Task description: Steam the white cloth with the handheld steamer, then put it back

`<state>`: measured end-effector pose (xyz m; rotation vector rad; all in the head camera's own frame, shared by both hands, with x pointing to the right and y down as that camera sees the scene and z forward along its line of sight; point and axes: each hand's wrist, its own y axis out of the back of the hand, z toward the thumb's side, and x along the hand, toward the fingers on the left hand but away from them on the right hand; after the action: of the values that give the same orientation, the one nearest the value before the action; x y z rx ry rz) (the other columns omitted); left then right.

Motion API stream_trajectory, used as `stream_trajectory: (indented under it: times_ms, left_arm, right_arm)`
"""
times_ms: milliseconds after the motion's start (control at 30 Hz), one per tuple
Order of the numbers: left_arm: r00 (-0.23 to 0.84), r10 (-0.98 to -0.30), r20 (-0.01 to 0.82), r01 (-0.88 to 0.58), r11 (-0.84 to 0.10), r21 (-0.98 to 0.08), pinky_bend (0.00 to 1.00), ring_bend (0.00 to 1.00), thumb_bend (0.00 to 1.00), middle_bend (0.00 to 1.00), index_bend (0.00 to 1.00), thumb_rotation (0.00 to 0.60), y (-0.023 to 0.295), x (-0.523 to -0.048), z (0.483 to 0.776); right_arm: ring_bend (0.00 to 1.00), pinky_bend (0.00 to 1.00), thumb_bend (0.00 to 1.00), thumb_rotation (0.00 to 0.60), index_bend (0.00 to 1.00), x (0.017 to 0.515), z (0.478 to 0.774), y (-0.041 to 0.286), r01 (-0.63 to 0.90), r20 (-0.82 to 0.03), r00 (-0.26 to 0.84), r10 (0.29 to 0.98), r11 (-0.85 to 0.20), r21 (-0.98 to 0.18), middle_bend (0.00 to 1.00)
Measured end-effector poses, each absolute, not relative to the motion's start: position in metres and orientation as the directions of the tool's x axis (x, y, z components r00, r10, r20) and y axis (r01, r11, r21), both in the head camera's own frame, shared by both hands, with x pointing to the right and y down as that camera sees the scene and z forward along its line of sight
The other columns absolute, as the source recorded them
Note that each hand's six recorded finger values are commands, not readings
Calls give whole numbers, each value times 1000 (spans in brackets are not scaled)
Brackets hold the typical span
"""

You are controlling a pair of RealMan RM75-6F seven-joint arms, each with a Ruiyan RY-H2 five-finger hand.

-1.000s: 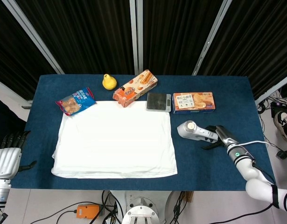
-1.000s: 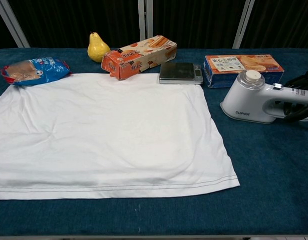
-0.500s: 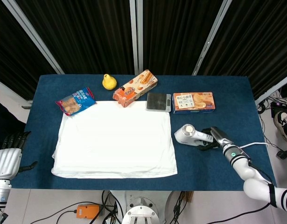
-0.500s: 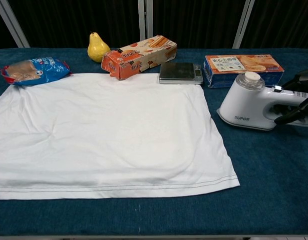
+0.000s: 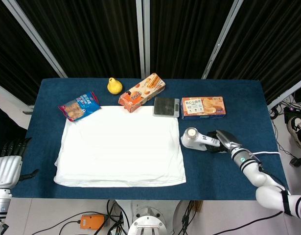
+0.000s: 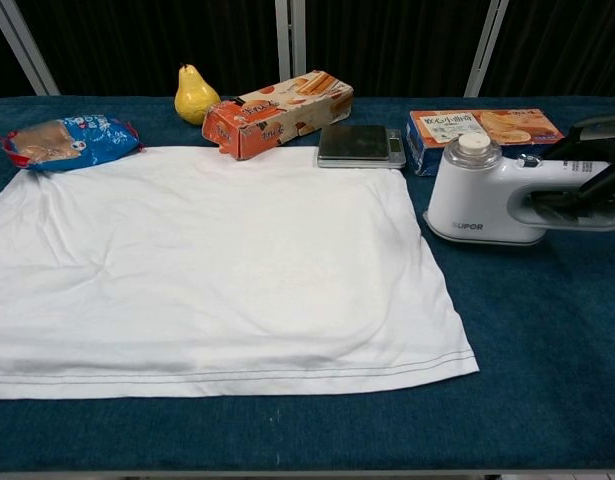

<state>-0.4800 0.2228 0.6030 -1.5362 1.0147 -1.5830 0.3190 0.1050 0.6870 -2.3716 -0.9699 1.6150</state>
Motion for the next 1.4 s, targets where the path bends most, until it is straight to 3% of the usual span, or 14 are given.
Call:
stream_trajectory:
  times_ms: [533,800,867,900,967,1033,1200,1400]
  left_arm:
    - [-50,-901,431,-24,-430,-902,0,5,78,110,77,600,220,-478,595]
    - [11,-889,457,-48,-457,-888,0,4,127,110,77,595,217,-461,600]
    - [51,-876,480,-65,-483,-873,0,5,208,110,77,512,216,-451,606]
    - [71,-868,491,-73,-495,-866,0,4,261,110,77,411,215,-445,608]
    - [125,-847,516,-91,-528,-844,0,3,355,109,77,135,213,-431,616]
    - [179,-825,536,-105,-558,-823,0,1,388,101,77,10,212,-416,623]
    - [323,-745,583,-118,-643,-757,0,0,345,72,77,0,211,-371,650]
    - [410,-669,620,-85,-705,-704,0,0,289,70,77,0,213,-333,684]
  right_arm:
    - [755,625,701,600,838,279,645,89,287,-697,445,563,-827,-484,761]
    - [765,641,702,600,853,232,656,91,277,-646,556,523,-849,-449,774]
    - [769,645,701,600,858,223,663,90,275,-632,573,521,-850,-450,777]
    - [770,646,701,600,858,220,665,89,275,-626,580,522,-848,-453,778]
    - [772,647,702,600,860,212,670,87,276,-609,592,527,-843,-461,780]
    - [773,648,701,600,861,204,673,85,278,-596,604,529,-841,-465,781]
    - [773,648,702,600,861,197,681,82,274,-583,609,538,-832,-482,782]
    - [774,647,702,600,863,193,694,81,289,-577,598,556,-821,-492,782]
